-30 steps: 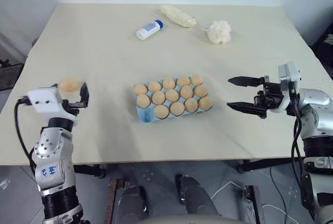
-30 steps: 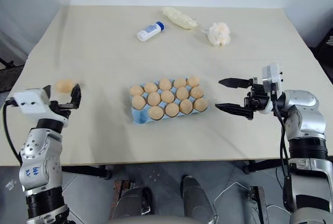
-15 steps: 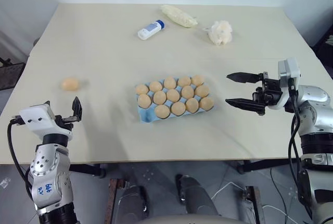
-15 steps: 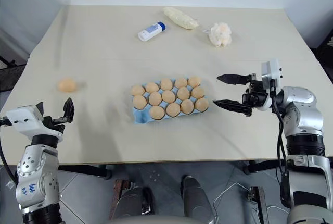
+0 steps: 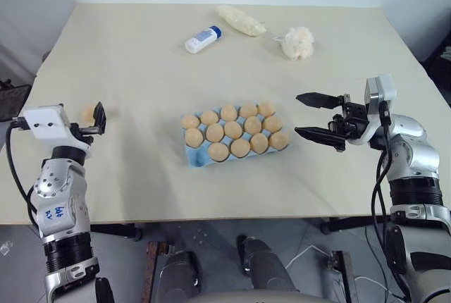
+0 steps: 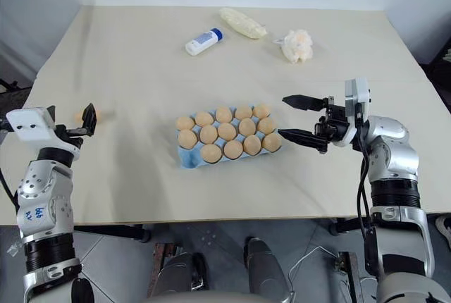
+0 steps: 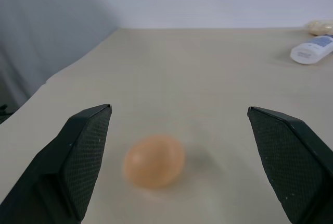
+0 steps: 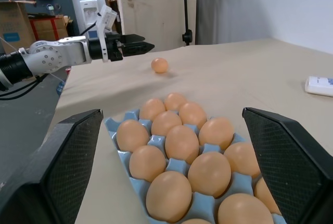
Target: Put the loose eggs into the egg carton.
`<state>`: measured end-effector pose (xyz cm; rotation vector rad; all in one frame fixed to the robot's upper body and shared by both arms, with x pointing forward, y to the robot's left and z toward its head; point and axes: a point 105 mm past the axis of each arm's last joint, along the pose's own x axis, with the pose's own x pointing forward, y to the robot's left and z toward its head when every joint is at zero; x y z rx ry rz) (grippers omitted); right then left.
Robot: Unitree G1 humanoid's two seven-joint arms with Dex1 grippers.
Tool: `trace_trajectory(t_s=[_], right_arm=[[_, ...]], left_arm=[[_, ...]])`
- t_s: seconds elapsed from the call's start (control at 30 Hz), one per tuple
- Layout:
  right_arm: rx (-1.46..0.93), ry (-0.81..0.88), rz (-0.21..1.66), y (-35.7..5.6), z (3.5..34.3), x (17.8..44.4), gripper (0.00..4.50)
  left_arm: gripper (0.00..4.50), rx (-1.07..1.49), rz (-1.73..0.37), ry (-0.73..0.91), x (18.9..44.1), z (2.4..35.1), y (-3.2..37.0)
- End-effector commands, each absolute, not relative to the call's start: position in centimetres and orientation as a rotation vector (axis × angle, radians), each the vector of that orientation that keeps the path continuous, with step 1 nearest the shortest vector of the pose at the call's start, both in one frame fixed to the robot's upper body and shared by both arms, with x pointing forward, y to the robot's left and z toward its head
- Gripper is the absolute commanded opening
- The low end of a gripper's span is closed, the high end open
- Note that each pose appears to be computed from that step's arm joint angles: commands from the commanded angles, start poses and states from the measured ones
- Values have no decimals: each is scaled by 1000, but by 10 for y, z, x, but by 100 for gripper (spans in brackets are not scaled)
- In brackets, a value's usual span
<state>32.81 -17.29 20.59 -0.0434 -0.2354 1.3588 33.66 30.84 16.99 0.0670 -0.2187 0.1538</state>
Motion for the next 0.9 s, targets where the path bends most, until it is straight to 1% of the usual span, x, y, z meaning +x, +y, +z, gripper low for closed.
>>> trace_trajectory(t_s=[0.03,0.13,0.3,0.53,0.63,0.9], right_arm=[[-37,-317,1347,-177,221,323,450],[-38,-315,1341,-177,220,324,450],[-44,-292,1339,-177,216,324,450],[-59,-266,1334,-179,214,323,450],[-68,-262,1327,-181,215,323,450],[-82,-246,1310,-185,214,321,450]], left_arm=[[446,103,151,-268,339,185,312],[446,109,144,-255,343,184,313],[446,126,135,-224,357,180,313],[446,95,177,-149,374,166,322],[446,85,199,-129,382,166,328],[446,18,210,-11,400,148,333]])
